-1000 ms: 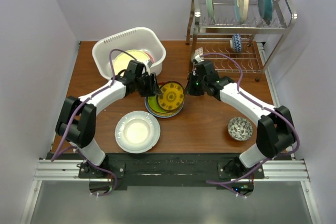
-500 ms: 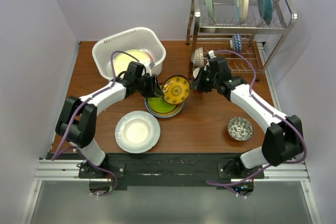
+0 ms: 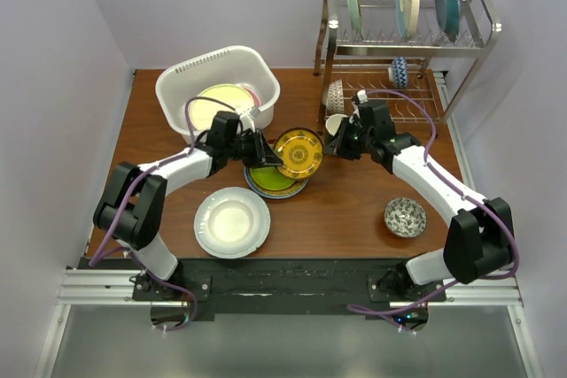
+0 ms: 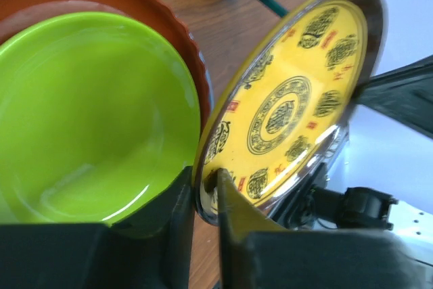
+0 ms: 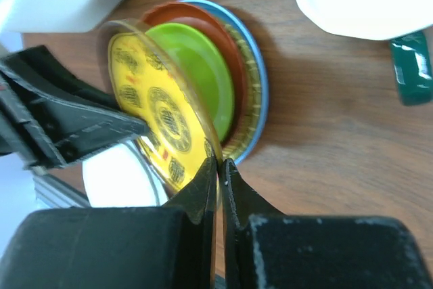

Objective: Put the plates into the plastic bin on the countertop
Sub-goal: Pick up the plate at the center of the board, then place the plate in the plastic bin, then pick up the plate at the center of the board.

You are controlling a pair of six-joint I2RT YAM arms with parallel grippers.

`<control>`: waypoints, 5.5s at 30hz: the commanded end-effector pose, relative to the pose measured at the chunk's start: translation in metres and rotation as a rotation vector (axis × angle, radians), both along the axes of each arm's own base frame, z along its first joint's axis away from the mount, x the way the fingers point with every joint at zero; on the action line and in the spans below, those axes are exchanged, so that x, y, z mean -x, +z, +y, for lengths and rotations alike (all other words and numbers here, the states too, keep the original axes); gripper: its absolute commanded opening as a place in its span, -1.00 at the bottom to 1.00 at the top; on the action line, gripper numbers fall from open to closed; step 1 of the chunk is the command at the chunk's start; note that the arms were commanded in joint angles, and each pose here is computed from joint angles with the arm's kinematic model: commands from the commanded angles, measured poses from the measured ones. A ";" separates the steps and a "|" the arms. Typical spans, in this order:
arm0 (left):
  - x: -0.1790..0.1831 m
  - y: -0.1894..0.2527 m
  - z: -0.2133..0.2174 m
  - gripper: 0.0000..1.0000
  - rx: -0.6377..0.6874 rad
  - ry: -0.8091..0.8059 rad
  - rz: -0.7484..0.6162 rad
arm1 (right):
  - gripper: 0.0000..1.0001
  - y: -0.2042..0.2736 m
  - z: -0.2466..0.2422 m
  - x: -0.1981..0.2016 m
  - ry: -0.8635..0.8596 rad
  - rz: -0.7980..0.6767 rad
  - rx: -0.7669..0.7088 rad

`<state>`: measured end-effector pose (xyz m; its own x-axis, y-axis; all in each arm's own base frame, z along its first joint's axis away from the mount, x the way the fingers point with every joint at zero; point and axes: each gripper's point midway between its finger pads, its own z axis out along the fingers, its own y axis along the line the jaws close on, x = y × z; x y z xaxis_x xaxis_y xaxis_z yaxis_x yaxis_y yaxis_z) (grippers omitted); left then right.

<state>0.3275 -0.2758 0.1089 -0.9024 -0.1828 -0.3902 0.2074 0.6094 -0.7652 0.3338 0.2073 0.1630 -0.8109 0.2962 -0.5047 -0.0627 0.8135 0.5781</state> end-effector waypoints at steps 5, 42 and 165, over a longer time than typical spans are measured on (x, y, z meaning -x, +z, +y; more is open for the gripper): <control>-0.004 0.043 -0.006 -1.00 0.071 0.003 -0.124 | -0.33 0.025 0.008 0.007 0.054 -0.069 -0.047; -0.078 0.152 0.065 -1.00 -0.212 0.233 -0.265 | 0.97 -0.101 -0.038 0.159 0.184 -0.023 -0.017; 0.016 0.065 0.068 0.49 -0.312 0.252 -0.035 | 0.26 -0.016 0.056 0.010 0.275 -0.099 -0.064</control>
<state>0.3150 -0.2014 0.1774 -0.8491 -0.2470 -0.4669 0.0462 0.8458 -0.5315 0.3071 0.2428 0.1205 -0.8433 0.1050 -0.5271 -0.2663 0.7703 0.5794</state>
